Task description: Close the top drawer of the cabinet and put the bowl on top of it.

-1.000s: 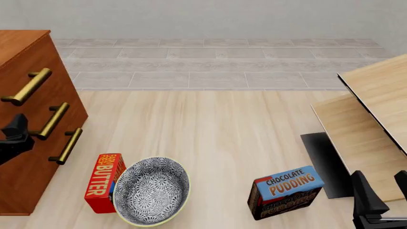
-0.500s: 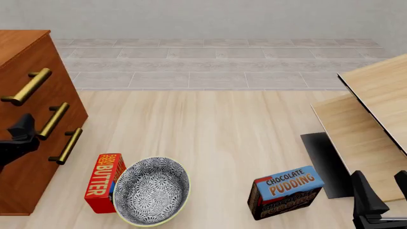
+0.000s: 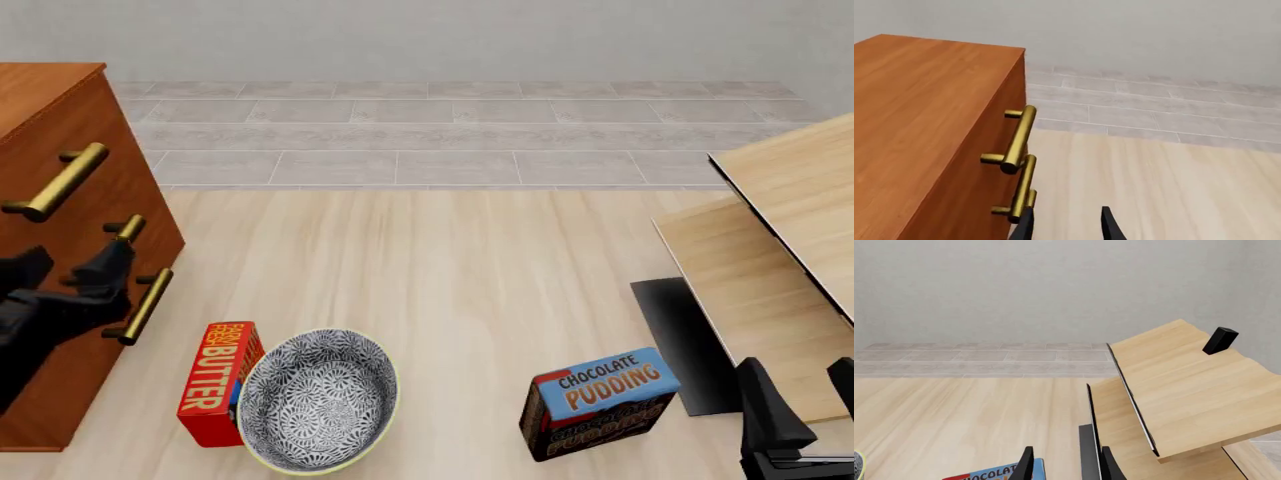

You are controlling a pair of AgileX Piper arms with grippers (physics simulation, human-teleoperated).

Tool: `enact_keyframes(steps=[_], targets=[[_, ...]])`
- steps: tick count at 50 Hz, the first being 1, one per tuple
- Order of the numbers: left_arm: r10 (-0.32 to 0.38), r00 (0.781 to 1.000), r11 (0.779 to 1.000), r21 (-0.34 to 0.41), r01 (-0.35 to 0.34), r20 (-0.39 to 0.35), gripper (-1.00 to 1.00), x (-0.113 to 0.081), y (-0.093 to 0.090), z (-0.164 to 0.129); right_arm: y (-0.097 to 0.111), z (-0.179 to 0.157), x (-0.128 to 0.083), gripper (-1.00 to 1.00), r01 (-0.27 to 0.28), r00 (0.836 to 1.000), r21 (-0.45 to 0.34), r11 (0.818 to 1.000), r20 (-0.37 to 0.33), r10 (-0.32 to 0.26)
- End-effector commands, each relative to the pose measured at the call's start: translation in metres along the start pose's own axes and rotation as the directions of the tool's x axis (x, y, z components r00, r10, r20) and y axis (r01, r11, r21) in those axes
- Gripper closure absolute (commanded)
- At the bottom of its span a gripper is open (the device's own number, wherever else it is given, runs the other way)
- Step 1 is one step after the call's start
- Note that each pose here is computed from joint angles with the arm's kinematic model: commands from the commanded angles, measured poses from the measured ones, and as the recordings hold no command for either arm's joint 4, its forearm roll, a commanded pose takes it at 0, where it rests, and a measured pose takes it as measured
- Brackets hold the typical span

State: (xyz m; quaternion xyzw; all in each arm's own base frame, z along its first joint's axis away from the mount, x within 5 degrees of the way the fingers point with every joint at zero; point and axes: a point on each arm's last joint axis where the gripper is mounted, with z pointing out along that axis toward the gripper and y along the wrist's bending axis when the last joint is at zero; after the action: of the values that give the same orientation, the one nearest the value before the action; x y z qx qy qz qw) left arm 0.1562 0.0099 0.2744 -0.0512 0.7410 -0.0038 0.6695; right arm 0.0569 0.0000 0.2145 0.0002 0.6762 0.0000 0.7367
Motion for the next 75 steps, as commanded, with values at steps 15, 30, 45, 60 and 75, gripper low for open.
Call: enact_keyframes(steps=[15,30,45,60,75], targets=[[0.01,0.996,0.977,0.214,0.008,-0.086,-1.0,-0.033,-0.038,-0.004,0.0,0.0,0.0,-1.0,0.0,1.0,0.0,1.0,0.0,0.0],[0.186,0.943,0.951,0.292,-0.102,-0.278,-1.0,-0.039,-0.052,-0.003,0.0,0.0,0.0,-1.0,0.0,1.0,0.0,1.0,0.0,0.0],[0.227,0.892,0.923,0.378,-0.07,-0.39,-1.0,-0.06,-0.071,-0.01,0.0,0.0,0.0,-1.0,0.0,1.0,0.0,1.0,0.0,0.0],[0.307,0.911,0.842,0.525,-0.125,-0.274,-1.0,-0.085,-0.094,-0.024,0.0,0.0,0.0,-1.0,0.0,1.0,0.0,1.0,0.0,0.0],[0.377,0.829,0.84,0.529,-0.118,-0.414,-1.0,-0.066,-0.103,-0.009,0.0,0.0,0.0,-1.0,0.0,1.0,0.0,1.0,0.0,0.0]])
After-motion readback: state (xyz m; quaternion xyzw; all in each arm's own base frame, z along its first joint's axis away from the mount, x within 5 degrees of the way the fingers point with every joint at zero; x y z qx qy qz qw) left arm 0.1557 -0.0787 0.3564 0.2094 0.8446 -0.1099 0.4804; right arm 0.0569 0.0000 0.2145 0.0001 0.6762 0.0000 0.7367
